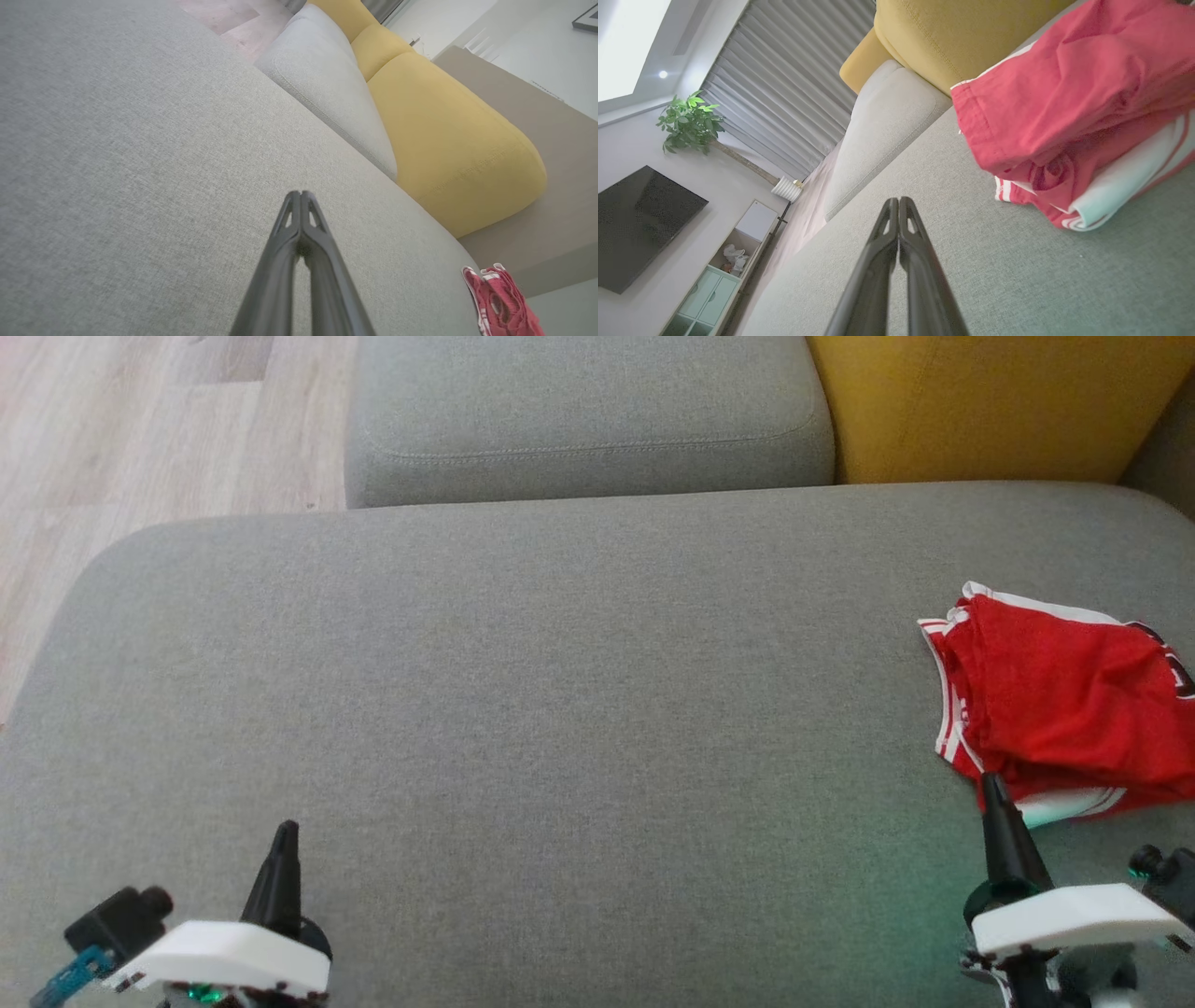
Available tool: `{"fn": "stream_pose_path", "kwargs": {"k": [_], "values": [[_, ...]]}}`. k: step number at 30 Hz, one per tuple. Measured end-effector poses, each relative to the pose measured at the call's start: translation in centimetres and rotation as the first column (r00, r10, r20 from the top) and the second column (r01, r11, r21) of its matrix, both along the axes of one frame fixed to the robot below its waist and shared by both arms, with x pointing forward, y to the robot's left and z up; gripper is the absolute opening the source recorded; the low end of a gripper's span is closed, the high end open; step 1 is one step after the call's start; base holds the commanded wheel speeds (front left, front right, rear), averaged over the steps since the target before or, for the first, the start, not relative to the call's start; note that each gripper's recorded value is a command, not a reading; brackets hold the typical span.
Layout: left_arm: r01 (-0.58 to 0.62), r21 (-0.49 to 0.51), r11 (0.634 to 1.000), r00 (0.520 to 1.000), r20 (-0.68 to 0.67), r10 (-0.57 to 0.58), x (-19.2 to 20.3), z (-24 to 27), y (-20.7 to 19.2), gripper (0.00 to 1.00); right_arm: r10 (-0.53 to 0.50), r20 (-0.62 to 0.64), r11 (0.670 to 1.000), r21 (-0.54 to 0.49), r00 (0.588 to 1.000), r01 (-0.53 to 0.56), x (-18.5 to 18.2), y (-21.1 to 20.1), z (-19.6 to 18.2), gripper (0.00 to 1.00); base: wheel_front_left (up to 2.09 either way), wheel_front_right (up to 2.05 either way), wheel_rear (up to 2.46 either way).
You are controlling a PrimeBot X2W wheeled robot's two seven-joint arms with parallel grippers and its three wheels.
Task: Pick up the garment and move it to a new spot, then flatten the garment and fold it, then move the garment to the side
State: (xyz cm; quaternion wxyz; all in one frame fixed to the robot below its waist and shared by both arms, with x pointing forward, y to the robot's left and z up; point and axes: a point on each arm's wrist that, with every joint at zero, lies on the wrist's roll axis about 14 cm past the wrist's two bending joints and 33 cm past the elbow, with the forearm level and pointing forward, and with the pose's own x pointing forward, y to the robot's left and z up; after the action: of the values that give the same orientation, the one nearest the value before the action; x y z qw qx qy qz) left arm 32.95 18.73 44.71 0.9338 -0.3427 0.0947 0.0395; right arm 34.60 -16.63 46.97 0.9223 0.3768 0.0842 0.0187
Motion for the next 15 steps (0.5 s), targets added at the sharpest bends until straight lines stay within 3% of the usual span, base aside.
{"fn": "stream_pose_path", "kwargs": {"k": [15], "values": [[-0.023, -0.168, 0.986, 1.000, -0.001, 0.024, 0.85, 0.29, 0.00, 0.00, -0.048, -0.016, 0.986, 0.159, 0.999, 0.050, 0.38, -0.80, -0.12, 0.00, 0.00, 0.00, 0.00]]}}
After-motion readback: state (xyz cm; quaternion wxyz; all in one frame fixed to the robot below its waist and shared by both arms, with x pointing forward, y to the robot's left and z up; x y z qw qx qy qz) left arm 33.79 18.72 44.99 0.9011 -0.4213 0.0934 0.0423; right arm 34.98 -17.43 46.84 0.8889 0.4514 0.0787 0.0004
